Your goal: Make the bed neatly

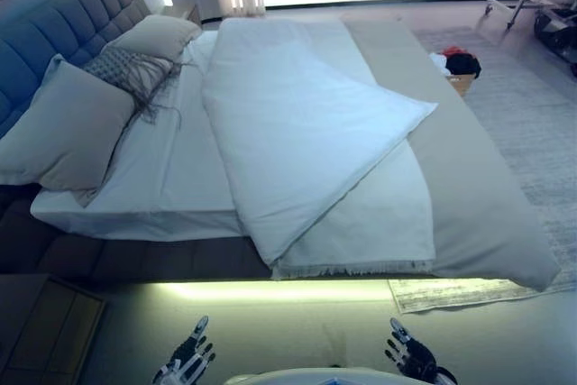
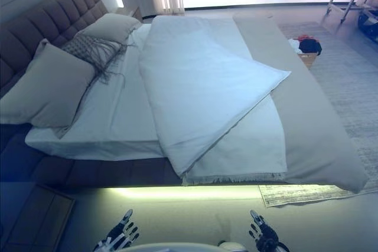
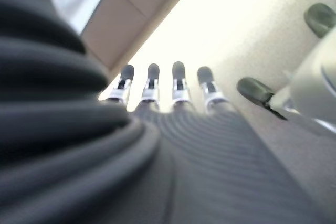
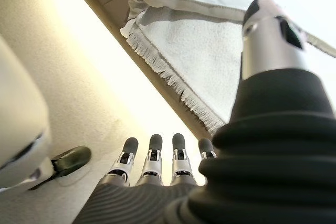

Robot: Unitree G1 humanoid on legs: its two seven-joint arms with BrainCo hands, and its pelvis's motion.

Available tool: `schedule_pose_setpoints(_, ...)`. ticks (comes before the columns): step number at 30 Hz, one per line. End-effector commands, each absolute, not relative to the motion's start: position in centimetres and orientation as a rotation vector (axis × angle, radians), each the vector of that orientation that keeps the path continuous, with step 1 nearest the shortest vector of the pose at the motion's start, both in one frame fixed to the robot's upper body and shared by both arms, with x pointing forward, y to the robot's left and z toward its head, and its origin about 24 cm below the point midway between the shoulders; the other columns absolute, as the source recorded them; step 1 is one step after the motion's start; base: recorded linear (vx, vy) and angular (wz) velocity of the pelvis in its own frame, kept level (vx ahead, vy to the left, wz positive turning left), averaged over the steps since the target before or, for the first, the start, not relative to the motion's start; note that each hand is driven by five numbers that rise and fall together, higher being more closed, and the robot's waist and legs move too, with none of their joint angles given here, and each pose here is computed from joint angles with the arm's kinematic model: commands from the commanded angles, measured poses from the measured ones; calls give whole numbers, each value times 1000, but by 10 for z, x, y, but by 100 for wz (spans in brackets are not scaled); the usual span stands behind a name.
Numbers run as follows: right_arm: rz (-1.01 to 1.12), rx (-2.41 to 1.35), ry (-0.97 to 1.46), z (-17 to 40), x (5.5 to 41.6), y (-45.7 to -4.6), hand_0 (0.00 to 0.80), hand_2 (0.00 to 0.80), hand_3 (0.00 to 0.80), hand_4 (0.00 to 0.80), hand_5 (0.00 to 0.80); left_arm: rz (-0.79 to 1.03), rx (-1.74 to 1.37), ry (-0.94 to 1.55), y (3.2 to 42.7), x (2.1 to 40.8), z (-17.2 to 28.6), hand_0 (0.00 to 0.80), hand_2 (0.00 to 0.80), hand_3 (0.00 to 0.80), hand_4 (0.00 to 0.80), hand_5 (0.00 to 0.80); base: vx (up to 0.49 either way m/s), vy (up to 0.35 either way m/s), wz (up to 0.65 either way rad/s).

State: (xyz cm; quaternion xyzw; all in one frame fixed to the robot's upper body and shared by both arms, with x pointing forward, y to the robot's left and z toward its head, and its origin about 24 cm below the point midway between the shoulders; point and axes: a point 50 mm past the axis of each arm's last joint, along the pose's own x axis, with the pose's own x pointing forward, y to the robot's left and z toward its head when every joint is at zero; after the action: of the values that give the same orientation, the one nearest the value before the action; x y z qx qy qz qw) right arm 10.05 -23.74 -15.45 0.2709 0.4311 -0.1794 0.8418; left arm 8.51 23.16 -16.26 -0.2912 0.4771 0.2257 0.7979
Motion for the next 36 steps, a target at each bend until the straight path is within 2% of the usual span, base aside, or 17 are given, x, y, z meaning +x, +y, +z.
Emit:
schedule_pose_setpoints(1,-352,513,857,-146,128,-242,0,0,0,0,0,468,-590,1000,232,95,-161,0,0,0,0,0,115,118,-4)
schedule_pose_setpoints(9,-319,427,1015,-154,104,-245,0,0,0,0,0,465,-597,1052,215,86,-166,0,0,0,0,0,354,193,2)
schedule_pose_setpoints(16,-354,444,1042,-161,89,-235,0,0,0,0,0,445,-539,1094,222,81,-166,0,0,0,0,0,347,190,-32)
schedule_pose_setpoints(26,-393,446,969,-157,101,-235,0,0,0,0,0,307,-422,1113,226,103,-161,0,0,0,0,0,256,106,9)
schedule_pose_setpoints(30,-348,448,881,-147,133,-236,0,0,0,0,0,284,-444,1022,226,127,-153,0,0,0,0,0,40,-213,14)
schedule_pose_setpoints(36,-375,411,853,-143,140,-240,0,0,0,0,0,281,-505,1024,209,112,-160,0,0,0,0,0,185,-91,35)
